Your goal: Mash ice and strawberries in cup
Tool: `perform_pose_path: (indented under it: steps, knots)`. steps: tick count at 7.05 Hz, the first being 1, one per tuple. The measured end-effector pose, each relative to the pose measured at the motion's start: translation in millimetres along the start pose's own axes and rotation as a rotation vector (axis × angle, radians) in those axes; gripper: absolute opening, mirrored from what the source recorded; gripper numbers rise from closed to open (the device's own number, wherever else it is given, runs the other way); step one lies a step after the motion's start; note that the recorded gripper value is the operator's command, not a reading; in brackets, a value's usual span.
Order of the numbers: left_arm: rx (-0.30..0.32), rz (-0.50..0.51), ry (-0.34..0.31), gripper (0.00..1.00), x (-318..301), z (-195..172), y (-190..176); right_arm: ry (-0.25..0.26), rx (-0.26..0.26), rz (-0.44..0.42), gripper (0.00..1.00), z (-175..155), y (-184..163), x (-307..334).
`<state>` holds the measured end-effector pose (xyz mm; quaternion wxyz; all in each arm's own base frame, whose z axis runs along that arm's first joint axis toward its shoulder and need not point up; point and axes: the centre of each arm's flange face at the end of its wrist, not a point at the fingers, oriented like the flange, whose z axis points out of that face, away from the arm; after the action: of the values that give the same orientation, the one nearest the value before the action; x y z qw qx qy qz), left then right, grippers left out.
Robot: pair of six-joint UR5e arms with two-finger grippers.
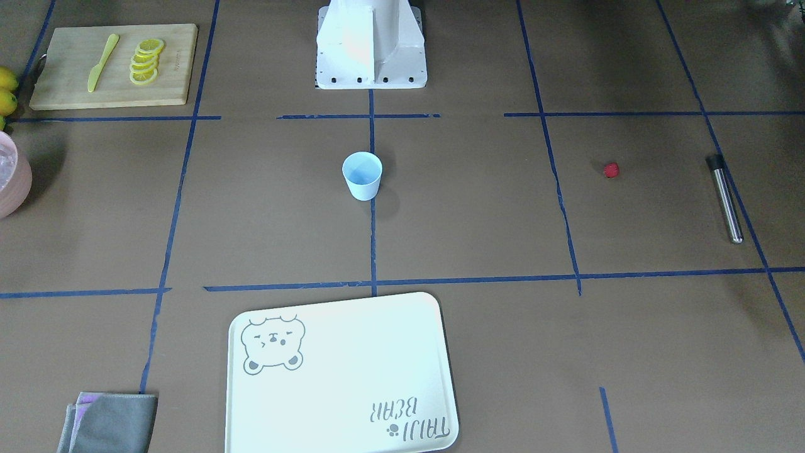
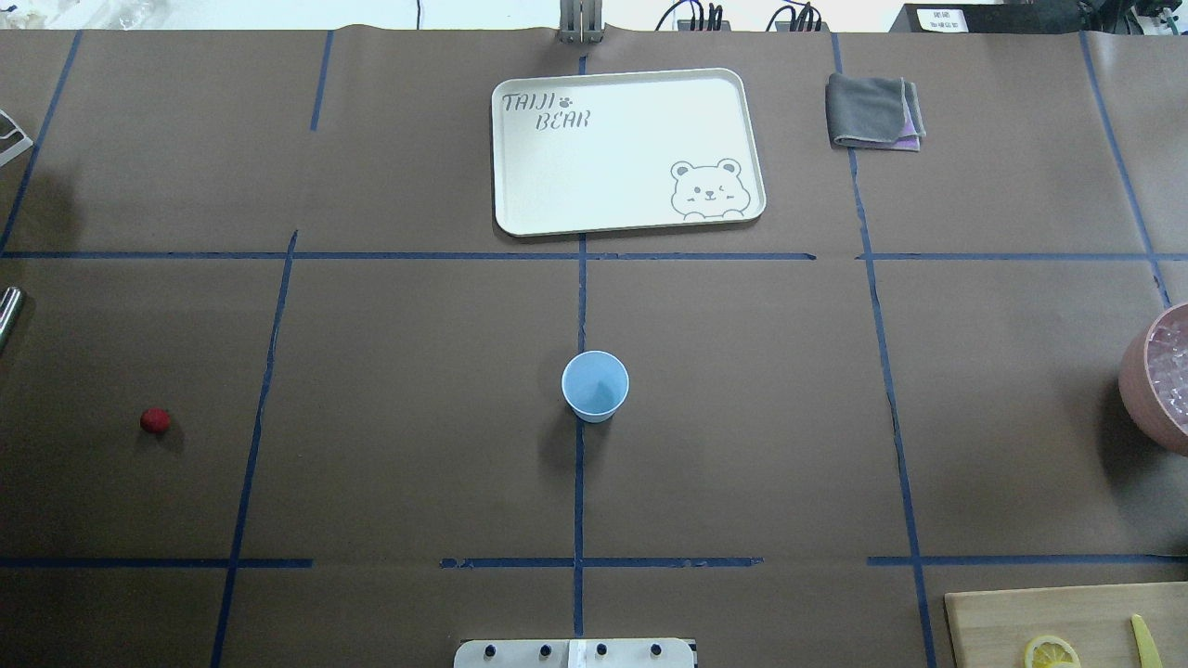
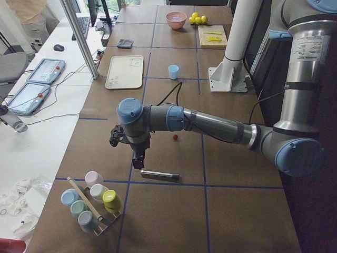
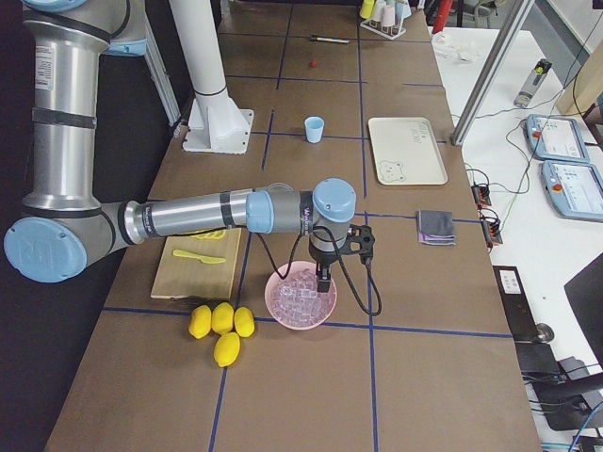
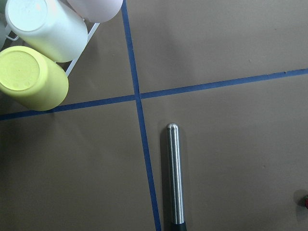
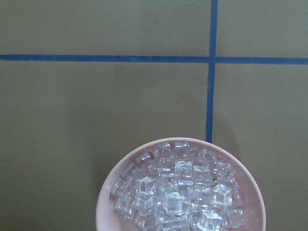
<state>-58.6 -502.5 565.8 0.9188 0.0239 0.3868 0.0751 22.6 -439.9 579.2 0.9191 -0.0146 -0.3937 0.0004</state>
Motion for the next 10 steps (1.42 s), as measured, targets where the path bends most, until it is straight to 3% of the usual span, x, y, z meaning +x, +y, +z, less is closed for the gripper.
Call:
perform_pose_path:
  steps: [2, 3, 5, 6, 10]
  knots:
    - [0.003, 0.003, 0.000, 1.00, 0.7, -0.7, -0.4, 0.003, -0.013, 0.166, 0.93, 10.8, 15.8, -8.3]
    - [0.004, 0.004, 0.000, 1.00, 1.0, -1.0, -0.6, 0.007, 0.003, 0.223, 0.90, 22.7, 32.0, -9.1]
    - [0.006, 0.006, 0.000, 1.00, 1.5, -1.7, -0.7, 0.017, 0.039, 0.299, 0.91, 51.0, 62.2, -10.6]
    - [0.008, 0.007, -0.001, 1.00, 1.9, -2.5, -0.6, 0.027, 0.028, 0.336, 0.91, 64.5, 68.1, -11.9]
    - [0.016, 0.014, -0.002, 1.00, 6.9, -5.9, 8.7, 0.061, -0.042, 0.363, 0.89, 103.1, 73.9, -7.6]
